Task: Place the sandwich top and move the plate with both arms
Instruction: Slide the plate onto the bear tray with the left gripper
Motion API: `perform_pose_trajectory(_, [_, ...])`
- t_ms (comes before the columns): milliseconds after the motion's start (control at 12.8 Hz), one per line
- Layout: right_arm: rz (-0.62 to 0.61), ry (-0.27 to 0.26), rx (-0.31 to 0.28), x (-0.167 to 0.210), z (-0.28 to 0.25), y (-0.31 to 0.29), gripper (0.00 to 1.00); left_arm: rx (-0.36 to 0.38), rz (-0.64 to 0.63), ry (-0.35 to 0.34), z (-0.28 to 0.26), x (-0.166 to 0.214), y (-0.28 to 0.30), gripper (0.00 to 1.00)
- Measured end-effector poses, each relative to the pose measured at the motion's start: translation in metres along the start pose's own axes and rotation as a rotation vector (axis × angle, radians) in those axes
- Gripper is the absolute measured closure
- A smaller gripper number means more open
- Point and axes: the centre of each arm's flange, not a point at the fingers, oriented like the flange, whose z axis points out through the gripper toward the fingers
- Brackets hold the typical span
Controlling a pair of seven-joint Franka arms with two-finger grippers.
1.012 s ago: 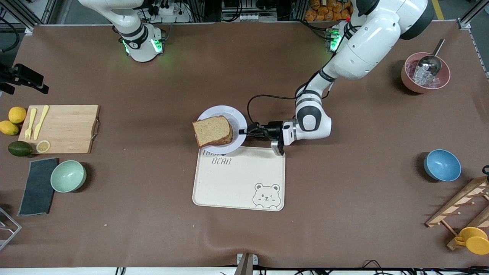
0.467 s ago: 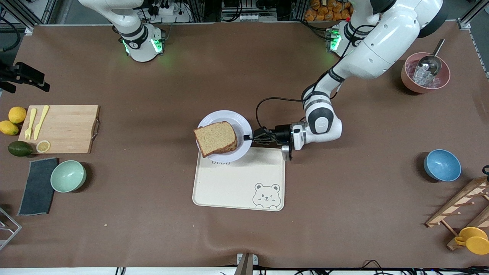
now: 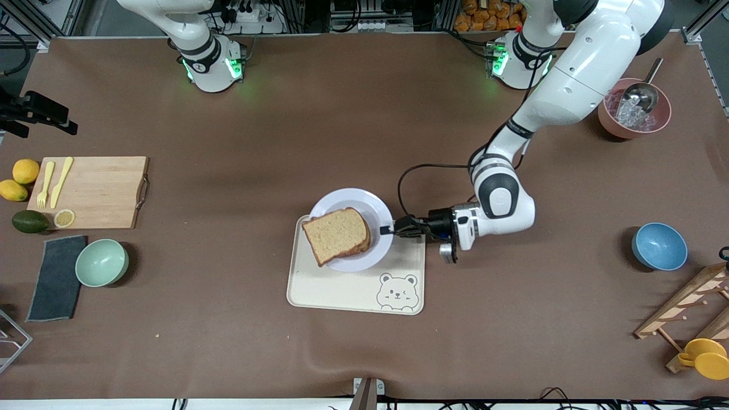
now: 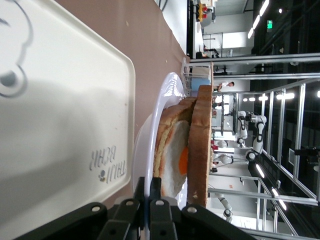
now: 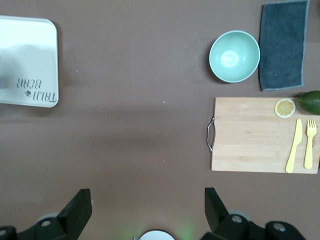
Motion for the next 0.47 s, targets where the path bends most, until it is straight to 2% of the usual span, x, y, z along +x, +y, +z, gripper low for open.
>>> perform_pose_trajectory(234, [0.001,0.057,-0.007,0.006,-0.006,0.002,0.0,0.023,-0.021,0.04,-0.016,0.02,-0.028,0.95])
perform_pose_trajectory(467, [0.001,0.062,-0.009,0.008,-0.005,0.002,0.0,0.022,-0.043,0.056,-0.015,0.03,-0.056,0.95])
